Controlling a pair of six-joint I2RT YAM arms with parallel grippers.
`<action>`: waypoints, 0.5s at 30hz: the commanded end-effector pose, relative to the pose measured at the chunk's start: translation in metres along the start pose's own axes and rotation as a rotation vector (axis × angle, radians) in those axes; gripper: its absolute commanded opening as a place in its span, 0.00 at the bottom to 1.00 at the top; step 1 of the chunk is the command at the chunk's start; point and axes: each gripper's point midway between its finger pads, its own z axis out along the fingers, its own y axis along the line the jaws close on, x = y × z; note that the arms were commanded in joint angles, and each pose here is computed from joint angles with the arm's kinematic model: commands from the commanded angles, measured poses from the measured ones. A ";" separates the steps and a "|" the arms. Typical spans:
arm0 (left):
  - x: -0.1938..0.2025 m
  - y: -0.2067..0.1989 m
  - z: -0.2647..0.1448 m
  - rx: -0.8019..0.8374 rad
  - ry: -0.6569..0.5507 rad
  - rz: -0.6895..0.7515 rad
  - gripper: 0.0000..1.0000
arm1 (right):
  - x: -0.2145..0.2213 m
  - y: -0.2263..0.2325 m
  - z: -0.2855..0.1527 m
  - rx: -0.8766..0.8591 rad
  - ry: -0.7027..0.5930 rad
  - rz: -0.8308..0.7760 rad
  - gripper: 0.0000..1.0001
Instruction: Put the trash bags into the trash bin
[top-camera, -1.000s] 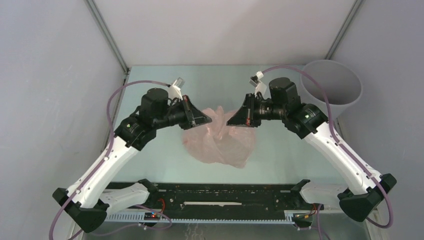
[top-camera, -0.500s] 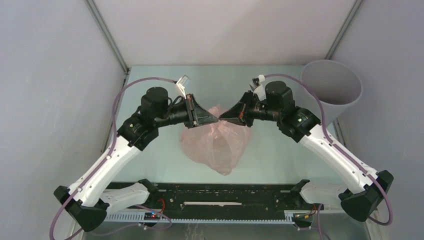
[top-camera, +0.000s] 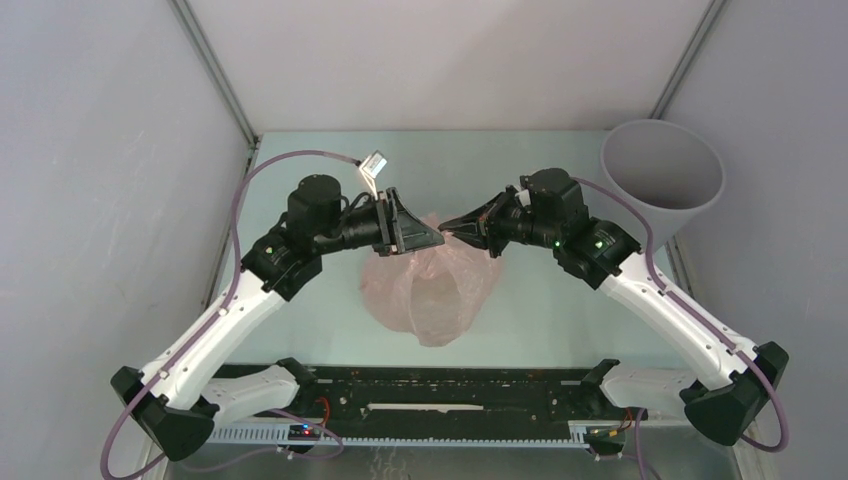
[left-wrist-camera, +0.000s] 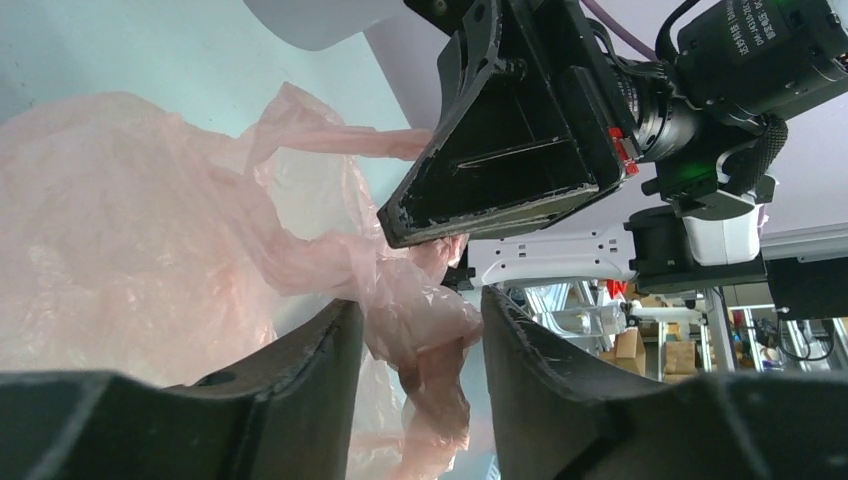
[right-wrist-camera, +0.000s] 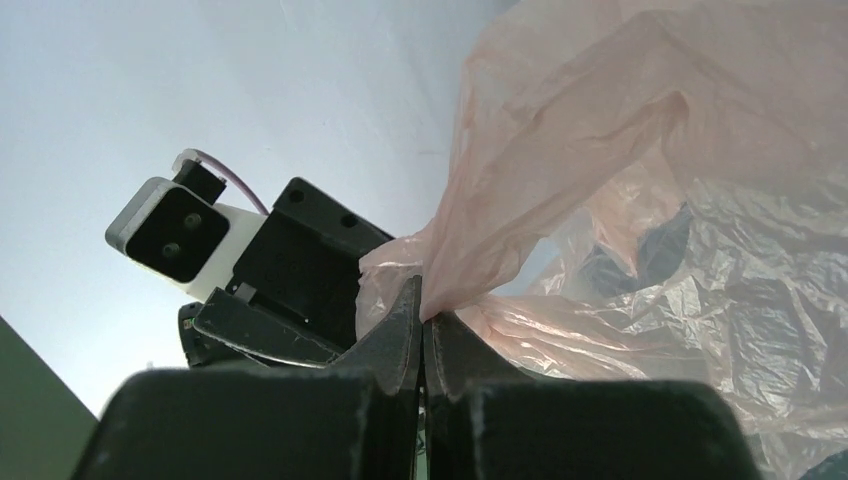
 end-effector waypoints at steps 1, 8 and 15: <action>0.000 -0.003 0.003 0.041 -0.015 0.058 0.54 | 0.007 0.015 -0.007 -0.047 -0.010 0.059 0.00; 0.003 0.000 0.012 0.053 -0.002 0.040 0.54 | 0.011 0.013 -0.005 -0.038 -0.016 0.064 0.00; 0.007 0.013 0.019 0.004 0.023 0.002 0.30 | 0.015 0.013 -0.005 -0.040 -0.015 0.061 0.00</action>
